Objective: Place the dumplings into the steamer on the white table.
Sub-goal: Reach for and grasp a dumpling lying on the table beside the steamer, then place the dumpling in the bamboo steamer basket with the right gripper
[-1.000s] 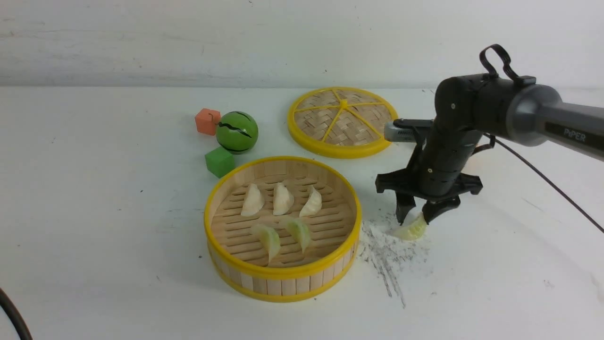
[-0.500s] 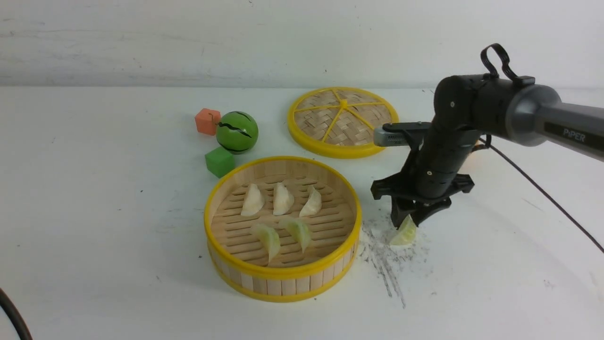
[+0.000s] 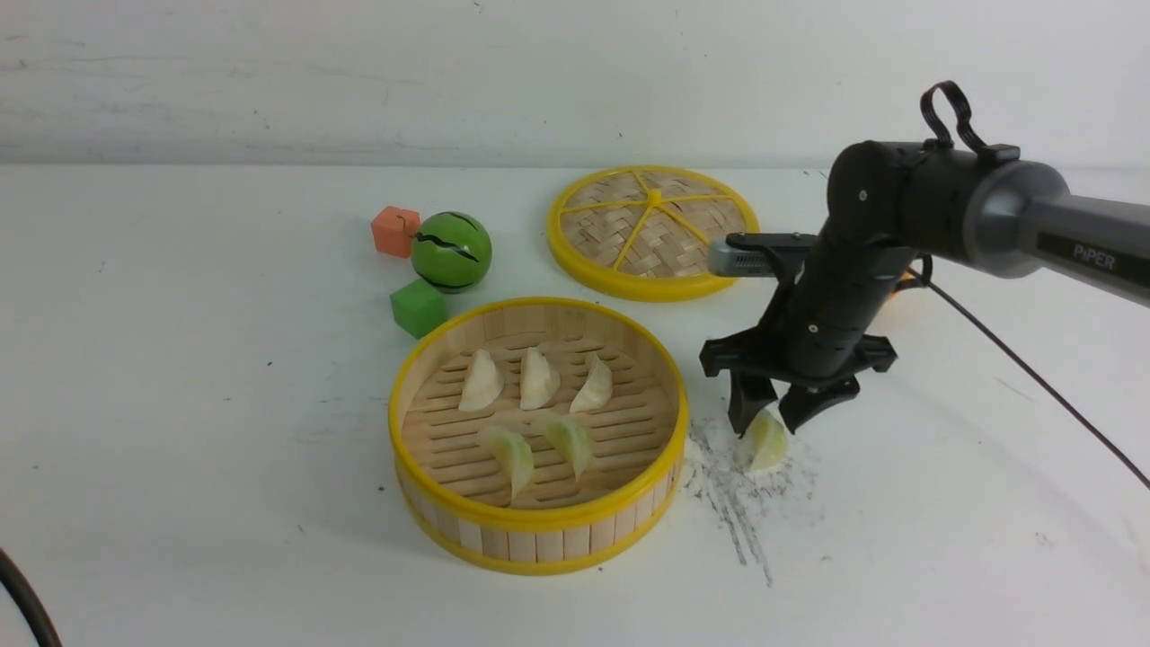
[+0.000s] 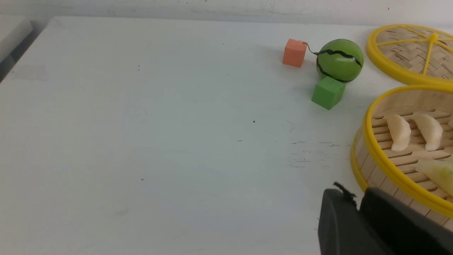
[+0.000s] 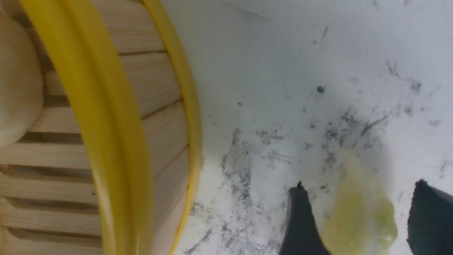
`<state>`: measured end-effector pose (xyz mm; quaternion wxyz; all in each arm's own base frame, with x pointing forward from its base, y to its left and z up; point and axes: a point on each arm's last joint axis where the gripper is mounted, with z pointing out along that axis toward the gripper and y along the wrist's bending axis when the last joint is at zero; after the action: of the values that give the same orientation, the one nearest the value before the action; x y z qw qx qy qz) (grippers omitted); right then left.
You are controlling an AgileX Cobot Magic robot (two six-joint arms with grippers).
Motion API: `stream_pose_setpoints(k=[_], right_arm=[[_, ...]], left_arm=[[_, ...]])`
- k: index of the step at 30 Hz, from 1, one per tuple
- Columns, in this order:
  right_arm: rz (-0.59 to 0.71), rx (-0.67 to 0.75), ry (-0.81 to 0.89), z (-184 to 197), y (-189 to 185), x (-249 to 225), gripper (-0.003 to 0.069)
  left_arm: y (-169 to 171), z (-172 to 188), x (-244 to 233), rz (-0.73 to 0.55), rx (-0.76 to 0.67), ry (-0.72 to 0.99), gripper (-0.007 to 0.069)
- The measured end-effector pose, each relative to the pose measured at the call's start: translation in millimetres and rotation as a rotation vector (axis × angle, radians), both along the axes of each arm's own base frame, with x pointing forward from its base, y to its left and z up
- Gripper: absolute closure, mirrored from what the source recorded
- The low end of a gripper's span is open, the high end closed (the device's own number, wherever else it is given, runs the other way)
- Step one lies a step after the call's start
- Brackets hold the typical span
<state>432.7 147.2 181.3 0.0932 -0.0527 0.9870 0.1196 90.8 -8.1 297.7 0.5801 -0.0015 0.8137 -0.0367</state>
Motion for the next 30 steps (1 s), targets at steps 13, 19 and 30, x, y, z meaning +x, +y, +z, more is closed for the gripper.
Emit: stream_pose_setpoints(k=[13,19,30], right_arm=[[0.032,-0.028,0.031,-7,-1,0,0.0468],[0.093,-0.036,0.004,0,-2,-1,0.0468],[0.318,0.112,-0.261,104,43,-22,0.047]], left_arm=[[0,0,0,0.0,0.0,0.0,0.0532],[0,0,0,0.0,0.0,0.0,0.0526],[0,0,0,0.0,0.0,0.0,0.0524]])
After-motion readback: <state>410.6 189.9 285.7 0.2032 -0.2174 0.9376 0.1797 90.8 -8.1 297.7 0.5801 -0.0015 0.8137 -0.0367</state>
